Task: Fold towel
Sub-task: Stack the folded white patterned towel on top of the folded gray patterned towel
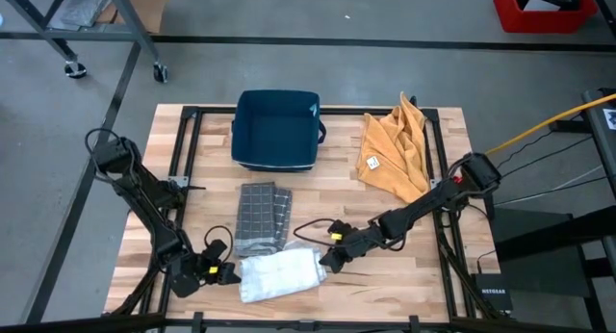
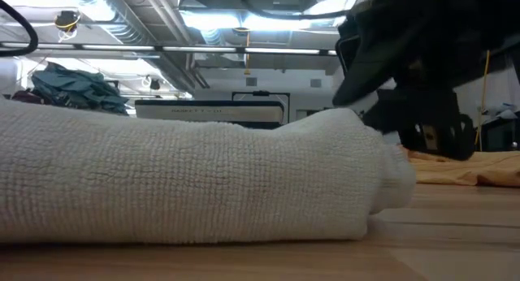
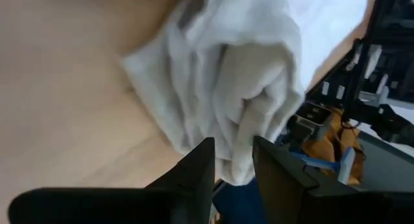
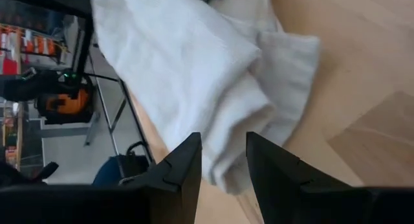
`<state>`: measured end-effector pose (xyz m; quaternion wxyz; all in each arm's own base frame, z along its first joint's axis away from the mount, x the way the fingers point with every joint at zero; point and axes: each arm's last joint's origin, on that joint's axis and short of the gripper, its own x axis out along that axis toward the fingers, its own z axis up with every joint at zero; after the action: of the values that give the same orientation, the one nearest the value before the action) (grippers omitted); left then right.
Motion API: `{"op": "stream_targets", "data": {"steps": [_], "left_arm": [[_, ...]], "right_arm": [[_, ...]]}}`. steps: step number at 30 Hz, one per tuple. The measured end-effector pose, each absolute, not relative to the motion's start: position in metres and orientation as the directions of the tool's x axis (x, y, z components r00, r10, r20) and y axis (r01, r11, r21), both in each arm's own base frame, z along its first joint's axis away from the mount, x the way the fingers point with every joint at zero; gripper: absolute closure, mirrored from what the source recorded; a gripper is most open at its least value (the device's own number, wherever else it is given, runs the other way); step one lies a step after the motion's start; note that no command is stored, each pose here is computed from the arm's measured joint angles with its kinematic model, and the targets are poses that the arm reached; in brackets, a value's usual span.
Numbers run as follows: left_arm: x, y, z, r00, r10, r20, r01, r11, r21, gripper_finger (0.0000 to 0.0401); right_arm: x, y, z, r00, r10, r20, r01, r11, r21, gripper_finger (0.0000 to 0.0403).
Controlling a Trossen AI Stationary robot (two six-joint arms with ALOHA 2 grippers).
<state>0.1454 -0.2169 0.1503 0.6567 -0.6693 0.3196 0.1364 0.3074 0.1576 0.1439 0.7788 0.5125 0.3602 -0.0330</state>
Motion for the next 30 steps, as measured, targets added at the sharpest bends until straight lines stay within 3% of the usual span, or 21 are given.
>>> {"op": "stream_targets", "data": {"steps": [22,30], "left_arm": [[0.170,-0.205,0.157,0.789,-0.174,-0.589,-0.584,0.086,-0.807,0.0303],[0.174,-0.209,0.146,0.696,-0.293,-0.655,-0.670,0.063,-0.740,0.0328]], "right_arm": [[0.315,0.162,0.128,0.743,0.348,-0.572,0.402,0.451,0.797,0.0276],[0.321,0.166,0.115,0.765,0.376,-0.523,0.358,0.427,0.831,0.0276]]}}
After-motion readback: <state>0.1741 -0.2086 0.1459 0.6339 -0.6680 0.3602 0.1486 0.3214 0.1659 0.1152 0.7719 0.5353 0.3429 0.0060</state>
